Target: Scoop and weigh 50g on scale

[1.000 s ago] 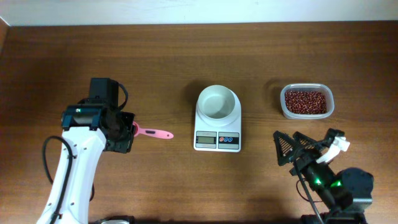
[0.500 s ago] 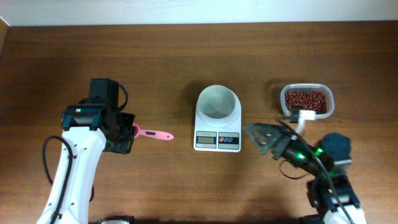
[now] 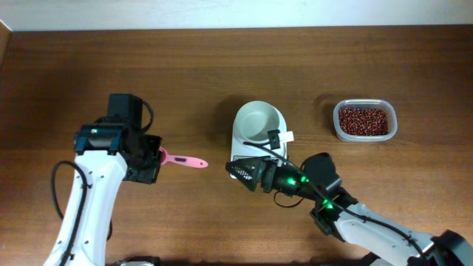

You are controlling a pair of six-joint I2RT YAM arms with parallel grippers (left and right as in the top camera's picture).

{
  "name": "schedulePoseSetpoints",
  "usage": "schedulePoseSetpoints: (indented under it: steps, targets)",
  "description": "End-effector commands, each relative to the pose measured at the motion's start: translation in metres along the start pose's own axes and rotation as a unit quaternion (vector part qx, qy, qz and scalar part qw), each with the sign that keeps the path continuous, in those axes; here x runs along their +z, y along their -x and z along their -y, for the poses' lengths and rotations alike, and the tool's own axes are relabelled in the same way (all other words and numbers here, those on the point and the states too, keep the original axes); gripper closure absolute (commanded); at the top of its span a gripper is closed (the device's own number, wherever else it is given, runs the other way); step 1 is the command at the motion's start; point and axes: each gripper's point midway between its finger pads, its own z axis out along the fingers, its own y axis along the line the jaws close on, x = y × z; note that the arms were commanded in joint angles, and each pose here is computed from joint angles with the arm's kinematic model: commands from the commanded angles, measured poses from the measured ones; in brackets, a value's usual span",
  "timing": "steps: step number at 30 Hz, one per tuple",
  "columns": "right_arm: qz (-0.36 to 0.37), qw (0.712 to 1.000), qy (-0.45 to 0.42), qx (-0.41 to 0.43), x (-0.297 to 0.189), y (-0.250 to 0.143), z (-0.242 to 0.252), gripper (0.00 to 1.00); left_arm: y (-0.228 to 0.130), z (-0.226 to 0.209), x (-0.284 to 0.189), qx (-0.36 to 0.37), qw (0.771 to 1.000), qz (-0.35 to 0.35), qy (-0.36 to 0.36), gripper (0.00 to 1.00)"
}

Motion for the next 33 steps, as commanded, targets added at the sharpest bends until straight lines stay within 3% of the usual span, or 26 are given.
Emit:
schedulePoseSetpoints:
  steps: [1,19,28,33]
  targets:
    - [0.017,1.0,-0.005,0.01,0.006,0.002,-0.001,0.01,-0.019,0.004,-0.003,0.026,1.0,-0.015,-0.008,1.0]
    - [-0.014,0.999,-0.013,0.037,0.006,-0.011,0.004,0.02,-0.095,0.029,-0.003,0.159,0.984,-0.047,-0.063,1.0]
    - [-0.02,0.998,-0.024,0.047,0.006,-0.014,0.01,0.11,-0.125,0.021,-0.002,0.094,0.992,-0.066,-0.052,1.0]
    - [-0.023,0.995,-0.033,0.091,0.006,-0.017,0.014,0.16,-0.128,0.02,-0.002,0.098,0.992,-0.067,-0.051,1.0]
